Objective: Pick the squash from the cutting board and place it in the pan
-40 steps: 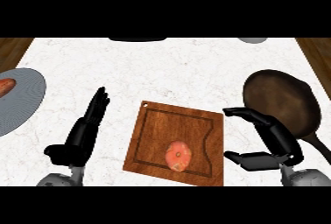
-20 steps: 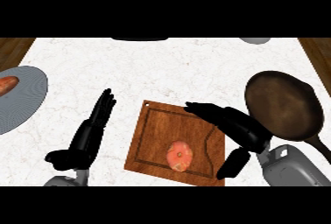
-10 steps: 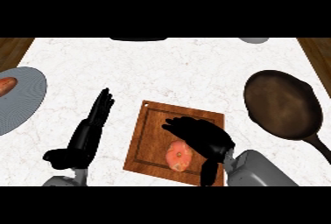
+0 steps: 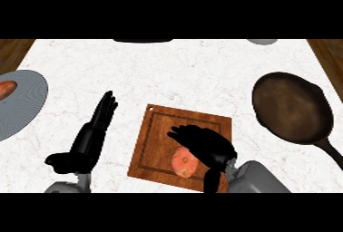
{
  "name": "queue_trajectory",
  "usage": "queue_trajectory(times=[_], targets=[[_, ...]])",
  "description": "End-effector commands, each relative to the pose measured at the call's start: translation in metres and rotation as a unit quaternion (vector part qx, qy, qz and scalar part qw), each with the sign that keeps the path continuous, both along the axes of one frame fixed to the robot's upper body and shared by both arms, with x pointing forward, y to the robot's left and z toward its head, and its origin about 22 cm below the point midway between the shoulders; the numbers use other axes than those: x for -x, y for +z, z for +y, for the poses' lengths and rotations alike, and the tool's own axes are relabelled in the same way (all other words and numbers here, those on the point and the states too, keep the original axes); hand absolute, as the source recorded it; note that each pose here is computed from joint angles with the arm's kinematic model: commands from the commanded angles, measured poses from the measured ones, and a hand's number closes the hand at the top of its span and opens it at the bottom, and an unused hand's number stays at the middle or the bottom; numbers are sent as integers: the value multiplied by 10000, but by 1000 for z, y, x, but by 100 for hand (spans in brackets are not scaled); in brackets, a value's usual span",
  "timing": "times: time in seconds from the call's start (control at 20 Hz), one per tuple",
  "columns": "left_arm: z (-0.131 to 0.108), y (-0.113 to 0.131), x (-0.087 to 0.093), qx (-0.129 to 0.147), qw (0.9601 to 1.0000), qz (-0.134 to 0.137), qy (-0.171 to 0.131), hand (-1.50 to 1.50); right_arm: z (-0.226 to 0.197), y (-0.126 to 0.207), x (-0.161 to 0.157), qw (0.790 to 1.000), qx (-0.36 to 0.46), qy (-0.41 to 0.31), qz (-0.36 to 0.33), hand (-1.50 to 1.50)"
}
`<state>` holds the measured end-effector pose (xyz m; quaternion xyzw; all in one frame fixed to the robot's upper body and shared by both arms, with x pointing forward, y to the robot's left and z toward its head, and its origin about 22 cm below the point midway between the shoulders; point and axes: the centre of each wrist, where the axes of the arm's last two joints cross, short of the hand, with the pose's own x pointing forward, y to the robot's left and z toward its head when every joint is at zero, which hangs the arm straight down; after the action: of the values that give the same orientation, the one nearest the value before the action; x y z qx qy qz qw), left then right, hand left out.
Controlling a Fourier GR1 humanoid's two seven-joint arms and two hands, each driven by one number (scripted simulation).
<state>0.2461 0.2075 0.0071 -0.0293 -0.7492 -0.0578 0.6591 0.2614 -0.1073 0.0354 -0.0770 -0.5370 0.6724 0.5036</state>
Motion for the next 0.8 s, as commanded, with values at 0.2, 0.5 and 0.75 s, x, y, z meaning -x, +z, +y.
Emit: queue_trajectory(times=[0.2,0.5,0.75], targets=[[-1,13,3,-28,10000,82,21,0,23,-25,6,9994,-311,-168,68,-150],[1,0,10,-32,10000,-6,54,0,15,-34,-18,9995,-64,-224,226,-150],[-13,16,12,58,10000,47,-1,0,4,-59,-25,9992,89,-263,287,-150]])
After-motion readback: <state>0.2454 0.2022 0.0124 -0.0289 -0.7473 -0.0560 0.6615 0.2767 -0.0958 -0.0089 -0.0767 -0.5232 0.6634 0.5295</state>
